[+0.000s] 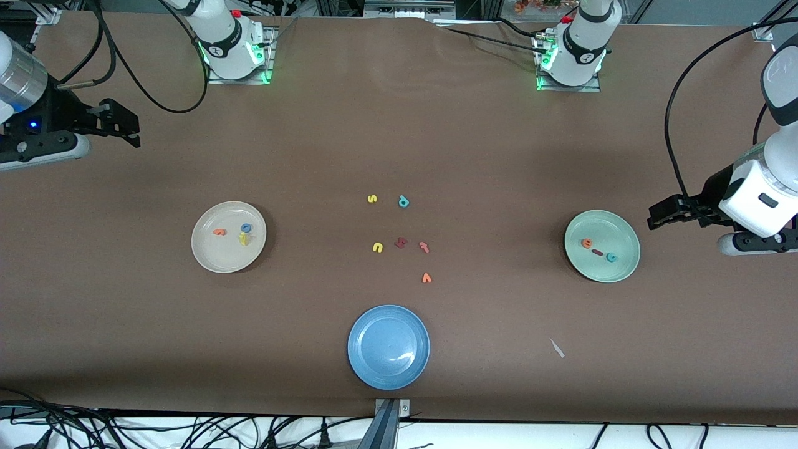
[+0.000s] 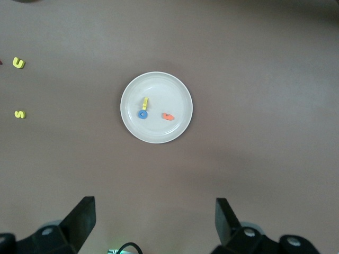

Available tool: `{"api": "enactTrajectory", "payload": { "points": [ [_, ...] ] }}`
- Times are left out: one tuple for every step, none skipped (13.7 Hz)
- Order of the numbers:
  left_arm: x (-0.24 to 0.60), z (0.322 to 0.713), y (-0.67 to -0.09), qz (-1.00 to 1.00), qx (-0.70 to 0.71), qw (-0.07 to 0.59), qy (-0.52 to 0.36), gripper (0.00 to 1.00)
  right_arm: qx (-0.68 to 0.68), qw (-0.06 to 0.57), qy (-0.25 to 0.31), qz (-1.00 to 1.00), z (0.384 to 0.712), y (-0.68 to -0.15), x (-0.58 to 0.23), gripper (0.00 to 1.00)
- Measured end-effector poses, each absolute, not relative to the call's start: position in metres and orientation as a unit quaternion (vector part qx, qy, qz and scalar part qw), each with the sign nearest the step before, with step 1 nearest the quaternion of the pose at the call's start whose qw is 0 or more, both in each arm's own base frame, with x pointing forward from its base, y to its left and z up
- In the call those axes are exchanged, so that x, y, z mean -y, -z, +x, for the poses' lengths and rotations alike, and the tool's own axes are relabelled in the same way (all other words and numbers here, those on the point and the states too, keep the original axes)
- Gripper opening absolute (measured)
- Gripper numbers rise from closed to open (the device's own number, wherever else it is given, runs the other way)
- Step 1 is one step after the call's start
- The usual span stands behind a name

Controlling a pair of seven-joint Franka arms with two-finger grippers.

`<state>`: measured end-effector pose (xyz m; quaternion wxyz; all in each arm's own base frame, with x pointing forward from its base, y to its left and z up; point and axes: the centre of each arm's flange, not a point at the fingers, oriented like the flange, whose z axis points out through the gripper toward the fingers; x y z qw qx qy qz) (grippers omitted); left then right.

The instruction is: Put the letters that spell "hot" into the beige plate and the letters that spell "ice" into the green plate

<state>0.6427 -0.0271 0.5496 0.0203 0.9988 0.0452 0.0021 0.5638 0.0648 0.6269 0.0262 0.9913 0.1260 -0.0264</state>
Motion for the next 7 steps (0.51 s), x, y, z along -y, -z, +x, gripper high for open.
{"api": "enactTrajectory", "payload": {
  "points": [
    [0.0272, 0.6427, -0.5496, 0.999, -0.045, 0.02, -0.002, 1.0, -0.125, 0.026, 0.026, 0.991, 0.5639, -0.6274, -0.0641, 1.0],
    [0.027, 0.6427, -0.5496, 0.999, -0.045, 0.02, -0.002, 1.0, -0.125, 0.026, 0.026, 0.991, 0.564, -0.6274, -0.064, 1.0],
    [0.0267, 0.6427, -0.5496, 0.999, -0.046, 0.02, -0.002, 1.0, -0.125, 0.026, 0.026, 0.991, 0.564, -0.6274, -0.064, 1.0],
    [0.0264, 0.6427, -0.5496, 0.999, -0.046, 0.02, -0.002, 1.0, -0.125, 0.026, 0.026, 0.991, 0.564, -0.6274, -0.0639, 1.0],
    [0.0264, 0.6427, -0.5496, 0.999, -0.046, 0.02, -0.002, 1.0, -0.125, 0.026, 0.026, 0.992, 0.5641, -0.6273, -0.0635, 1.0],
    [0.0264, 0.6427, -0.5496, 0.999, -0.046, 0.02, -0.002, 1.0, -0.124, 0.026, 0.026, 0.992, 0.5643, -0.6271, -0.0624, 1.0],
    [0.0264, 0.6428, -0.5496, 0.999, -0.046, 0.02, -0.002, 1.0, -0.122, 0.027, 0.026, 0.992, 0.5646, -0.627, -0.0605, 1.0]
  ]
}}
